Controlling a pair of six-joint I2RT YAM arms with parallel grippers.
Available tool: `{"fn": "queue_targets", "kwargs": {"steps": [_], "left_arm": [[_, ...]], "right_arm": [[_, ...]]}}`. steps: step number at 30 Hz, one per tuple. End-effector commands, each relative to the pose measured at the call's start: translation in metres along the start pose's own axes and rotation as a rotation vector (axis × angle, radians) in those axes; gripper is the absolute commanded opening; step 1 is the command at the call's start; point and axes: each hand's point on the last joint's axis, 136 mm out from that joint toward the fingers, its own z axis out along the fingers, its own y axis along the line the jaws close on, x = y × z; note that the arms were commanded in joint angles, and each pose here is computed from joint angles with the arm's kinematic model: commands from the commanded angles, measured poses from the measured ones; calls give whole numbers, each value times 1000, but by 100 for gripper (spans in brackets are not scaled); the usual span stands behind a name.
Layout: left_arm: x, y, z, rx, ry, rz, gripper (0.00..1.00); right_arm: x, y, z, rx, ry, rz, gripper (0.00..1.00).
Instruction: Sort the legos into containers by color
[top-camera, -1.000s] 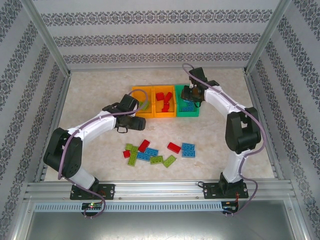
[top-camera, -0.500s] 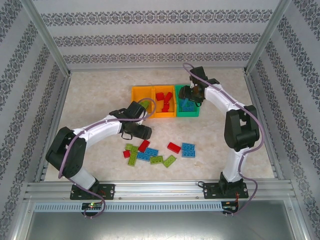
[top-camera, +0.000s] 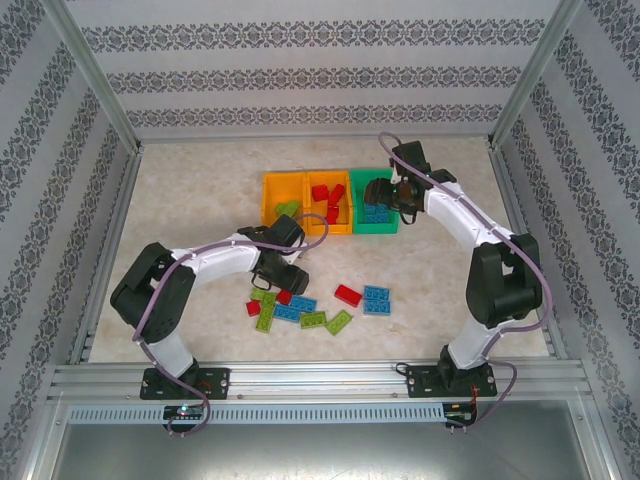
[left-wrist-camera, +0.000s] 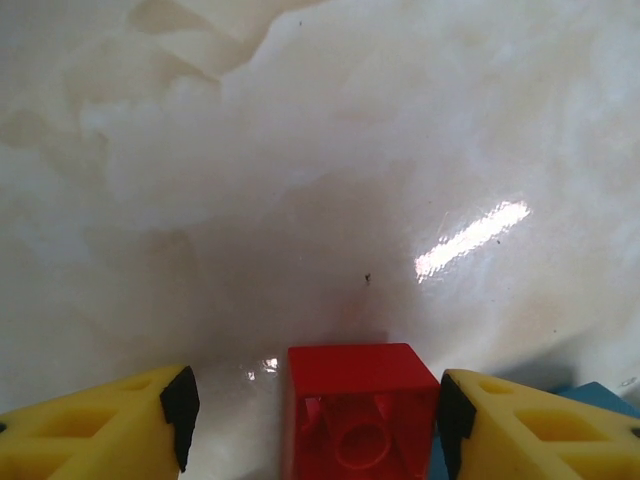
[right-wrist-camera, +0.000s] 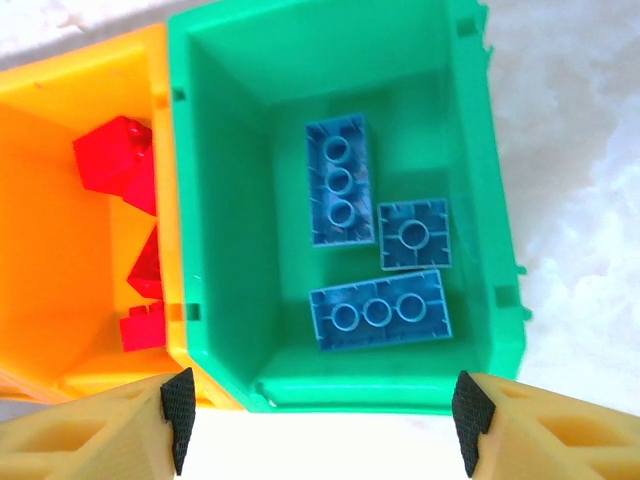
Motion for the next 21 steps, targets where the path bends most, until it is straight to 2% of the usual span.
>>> {"fn": "queue_targets", "kwargs": {"steps": [1,4,7,14,21], "left_arm": [[1,-9,0,17,30,44,65],[1,-11,2,17,33,47,65],[0,-10,5,12,38,41,61],[-2,-3,11,-31,68,35,40],[-23,0,2,-75,7,7,27]], "right_arm": [[-1,-8,-12,-2,-24,23,71],[2,-14,-15,9,-27,29,71],[7,-19,-20,22,-28,22,71],[20,-33,-27,76,-29,-1,72],[36,-29,-34,33,-35,-62,72]]}}
